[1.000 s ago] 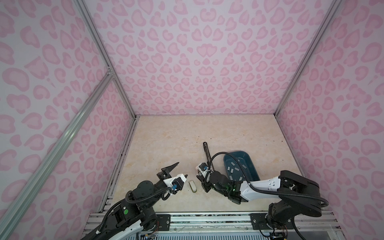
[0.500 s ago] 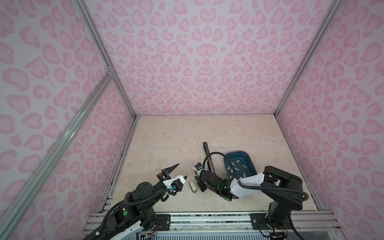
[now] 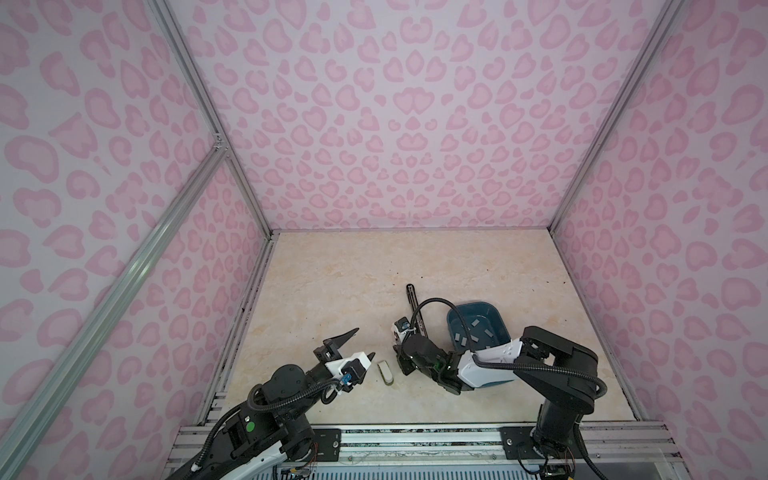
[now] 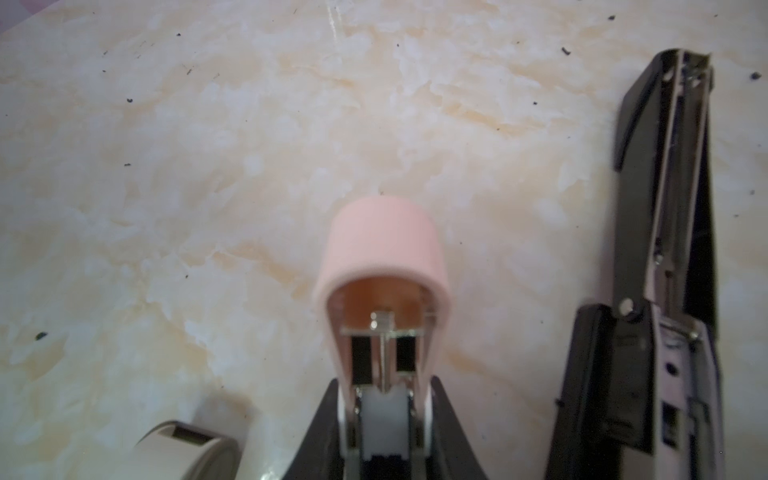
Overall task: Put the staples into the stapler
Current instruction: 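Lower the pink-and-white item beside the black stapler and open the right gripper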
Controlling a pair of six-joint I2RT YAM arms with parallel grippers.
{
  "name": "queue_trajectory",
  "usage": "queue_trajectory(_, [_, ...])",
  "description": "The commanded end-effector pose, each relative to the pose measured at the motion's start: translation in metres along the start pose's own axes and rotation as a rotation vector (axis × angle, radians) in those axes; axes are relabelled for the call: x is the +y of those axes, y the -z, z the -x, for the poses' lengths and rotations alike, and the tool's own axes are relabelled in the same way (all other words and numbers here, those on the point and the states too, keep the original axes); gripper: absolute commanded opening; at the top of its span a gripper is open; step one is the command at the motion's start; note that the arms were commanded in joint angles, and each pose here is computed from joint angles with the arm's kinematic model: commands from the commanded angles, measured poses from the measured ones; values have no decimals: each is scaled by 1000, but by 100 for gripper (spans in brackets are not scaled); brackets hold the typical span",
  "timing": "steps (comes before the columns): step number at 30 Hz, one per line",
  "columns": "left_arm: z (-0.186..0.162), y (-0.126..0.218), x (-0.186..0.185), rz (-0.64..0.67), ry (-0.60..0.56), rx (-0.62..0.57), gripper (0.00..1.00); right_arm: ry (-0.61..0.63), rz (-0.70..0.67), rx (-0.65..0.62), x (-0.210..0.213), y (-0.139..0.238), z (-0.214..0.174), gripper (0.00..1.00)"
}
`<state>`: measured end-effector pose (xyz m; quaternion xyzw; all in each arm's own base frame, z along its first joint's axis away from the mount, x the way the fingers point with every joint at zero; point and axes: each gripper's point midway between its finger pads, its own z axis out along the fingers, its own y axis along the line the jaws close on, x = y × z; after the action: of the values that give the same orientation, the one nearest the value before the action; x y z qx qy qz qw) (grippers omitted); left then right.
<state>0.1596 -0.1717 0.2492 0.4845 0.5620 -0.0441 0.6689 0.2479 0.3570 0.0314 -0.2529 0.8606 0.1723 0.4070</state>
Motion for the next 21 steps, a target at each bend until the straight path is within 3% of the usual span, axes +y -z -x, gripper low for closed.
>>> queue_trajectory(1, [8, 1, 3, 9, 10, -36, 68, 0, -32, 3, -7, 2, -5, 28])
queue_trajectory(8, [8, 1, 3, 9, 13, -36, 69, -2, -31, -8, -7, 3, -1, 44])
queue_trajectory(14, [8, 1, 5, 14, 1, -29, 69, -2, -18, -46, -4, 17, 11, 49])
queue_trajectory(21, [10, 2, 5, 16, -4, -39, 69, 2, -27, -150, 0, 59, 31, 51])
